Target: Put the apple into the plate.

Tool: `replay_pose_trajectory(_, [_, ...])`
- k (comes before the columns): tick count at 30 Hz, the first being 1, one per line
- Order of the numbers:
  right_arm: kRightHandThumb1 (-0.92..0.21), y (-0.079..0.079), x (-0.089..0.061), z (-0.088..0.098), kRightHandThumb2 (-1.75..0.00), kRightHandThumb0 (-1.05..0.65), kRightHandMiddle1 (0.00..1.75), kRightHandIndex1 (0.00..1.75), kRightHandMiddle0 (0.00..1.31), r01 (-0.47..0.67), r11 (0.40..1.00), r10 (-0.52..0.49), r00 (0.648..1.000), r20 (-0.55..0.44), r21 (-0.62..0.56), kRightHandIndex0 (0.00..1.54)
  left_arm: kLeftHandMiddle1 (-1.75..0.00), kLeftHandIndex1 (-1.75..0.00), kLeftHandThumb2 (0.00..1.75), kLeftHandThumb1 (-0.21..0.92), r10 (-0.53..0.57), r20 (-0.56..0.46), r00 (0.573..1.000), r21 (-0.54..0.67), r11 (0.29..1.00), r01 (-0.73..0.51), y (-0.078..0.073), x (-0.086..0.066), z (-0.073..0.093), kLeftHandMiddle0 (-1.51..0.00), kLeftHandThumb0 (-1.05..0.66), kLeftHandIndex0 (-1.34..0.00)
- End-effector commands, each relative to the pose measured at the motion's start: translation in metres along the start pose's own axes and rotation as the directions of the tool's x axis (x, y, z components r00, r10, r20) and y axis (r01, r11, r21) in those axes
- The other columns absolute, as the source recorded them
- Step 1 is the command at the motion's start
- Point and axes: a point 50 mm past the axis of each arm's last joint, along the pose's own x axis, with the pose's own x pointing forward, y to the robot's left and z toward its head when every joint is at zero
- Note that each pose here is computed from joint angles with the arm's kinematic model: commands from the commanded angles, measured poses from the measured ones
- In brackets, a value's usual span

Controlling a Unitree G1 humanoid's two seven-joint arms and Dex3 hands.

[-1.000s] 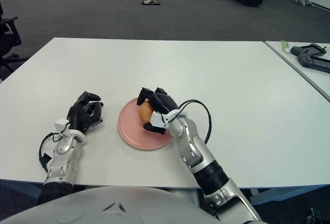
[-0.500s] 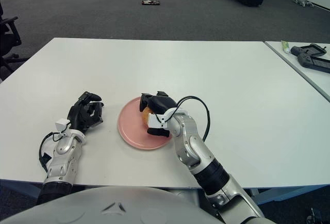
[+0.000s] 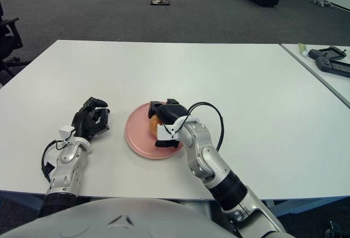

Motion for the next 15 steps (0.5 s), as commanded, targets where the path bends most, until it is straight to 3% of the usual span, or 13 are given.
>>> replay_pose_trajectory(1, [-0.42,-0.001,-0.005,-0.003,-0.88,-0.82,0.29,0.07,0.0,0.019,0.999,-0.019,1.0,0.004,-0.03,0.0,-1.75,-1.75,1.18,0.44,0.019,-0.057,0.998,0.007,1.0,-0.019,0.003,-0.002,-0.01,-1.26,-0.44,-0.52])
replay_pose_trajectory(6, [-0.41,-0.005,-0.011,-0.005,-0.81,-0.86,0.05,0.01,0.0,0.054,0.998,-0.055,0.997,0.058,0.024,0.0,-1.75,-1.75,1.18,0.43,0.018,-0.044,0.999,0.008,1.0,-0.018,0.003,-0.001,-0.01,-1.26,-0.44,-0.52])
replay_pose_trajectory(15, [-0.29,-0.024,-0.029,-0.007,-0.82,-0.79,0.0,0.0,0.0,0.119,0.969,-0.162,0.968,0.192,0.218,0.0,-1.75,-1.75,1.21,0.41,0.007,-0.056,0.998,-0.018,1.0,-0.008,0.003,-0.001,-0.011,-1.24,-0.45,-0.54])
